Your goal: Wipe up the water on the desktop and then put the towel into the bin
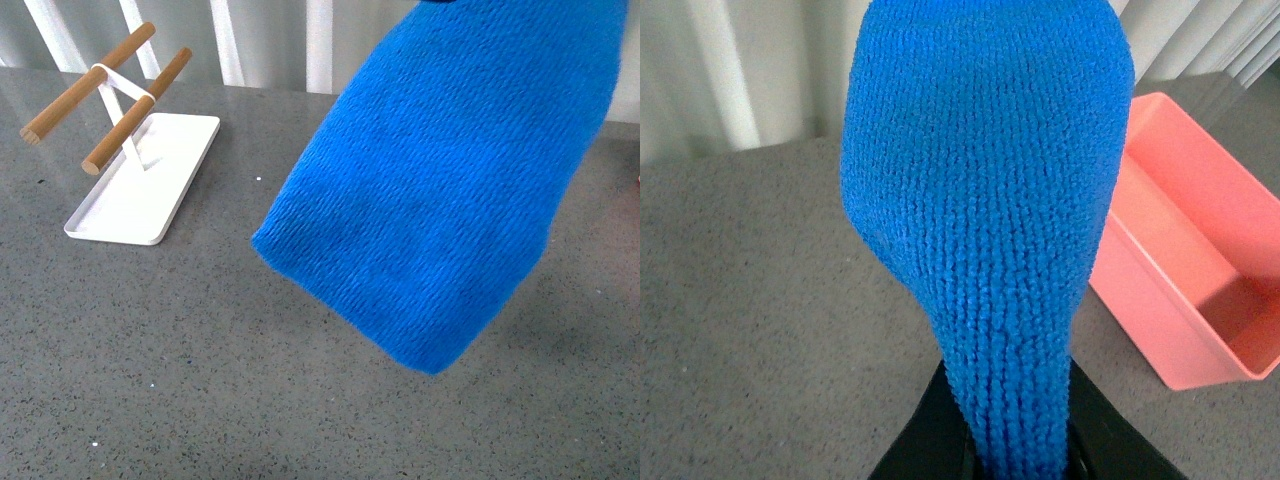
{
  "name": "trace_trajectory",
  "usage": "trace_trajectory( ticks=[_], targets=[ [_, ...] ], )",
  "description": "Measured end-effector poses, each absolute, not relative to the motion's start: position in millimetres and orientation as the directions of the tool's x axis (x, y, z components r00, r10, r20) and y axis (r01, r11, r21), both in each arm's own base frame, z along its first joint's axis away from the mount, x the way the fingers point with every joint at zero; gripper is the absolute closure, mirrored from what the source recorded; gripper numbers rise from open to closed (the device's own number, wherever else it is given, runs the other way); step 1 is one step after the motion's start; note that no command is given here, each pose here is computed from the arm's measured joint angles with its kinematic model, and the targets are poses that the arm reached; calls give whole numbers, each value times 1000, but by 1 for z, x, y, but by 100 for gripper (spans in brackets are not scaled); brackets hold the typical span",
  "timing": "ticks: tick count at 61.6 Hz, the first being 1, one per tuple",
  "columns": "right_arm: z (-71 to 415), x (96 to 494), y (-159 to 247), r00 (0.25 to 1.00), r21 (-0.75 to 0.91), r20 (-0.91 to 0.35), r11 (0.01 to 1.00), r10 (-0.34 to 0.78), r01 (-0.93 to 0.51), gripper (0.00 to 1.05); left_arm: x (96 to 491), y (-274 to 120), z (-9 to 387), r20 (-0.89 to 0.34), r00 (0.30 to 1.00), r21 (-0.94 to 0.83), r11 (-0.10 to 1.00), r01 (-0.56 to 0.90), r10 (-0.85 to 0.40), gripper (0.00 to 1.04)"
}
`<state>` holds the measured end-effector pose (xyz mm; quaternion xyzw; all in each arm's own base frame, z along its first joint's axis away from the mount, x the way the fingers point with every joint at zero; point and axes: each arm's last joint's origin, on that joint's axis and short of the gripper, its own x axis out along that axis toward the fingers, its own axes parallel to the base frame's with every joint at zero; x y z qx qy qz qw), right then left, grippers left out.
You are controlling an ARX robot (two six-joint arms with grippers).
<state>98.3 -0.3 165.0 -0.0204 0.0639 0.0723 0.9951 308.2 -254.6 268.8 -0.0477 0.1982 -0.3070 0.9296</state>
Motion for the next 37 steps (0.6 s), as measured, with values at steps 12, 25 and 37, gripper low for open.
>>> trace_trajectory(
  ticks=[12, 25, 37],
  targets=[
    [170, 122, 5, 851, 44, -235, 880, 470, -473, 7, 321, -269, 278, -313, 745, -233, 808, 541, -589, 97],
    [183, 159, 15, 812, 41, -191, 831, 551, -554, 7, 319, -273, 280, -311, 742, -259, 804, 535, -594, 97],
    [189, 193, 26, 794, 65, -181, 813, 580, -579, 7, 318, -276, 283, -310, 732, -284, 794, 538, -607, 97]
  ],
)
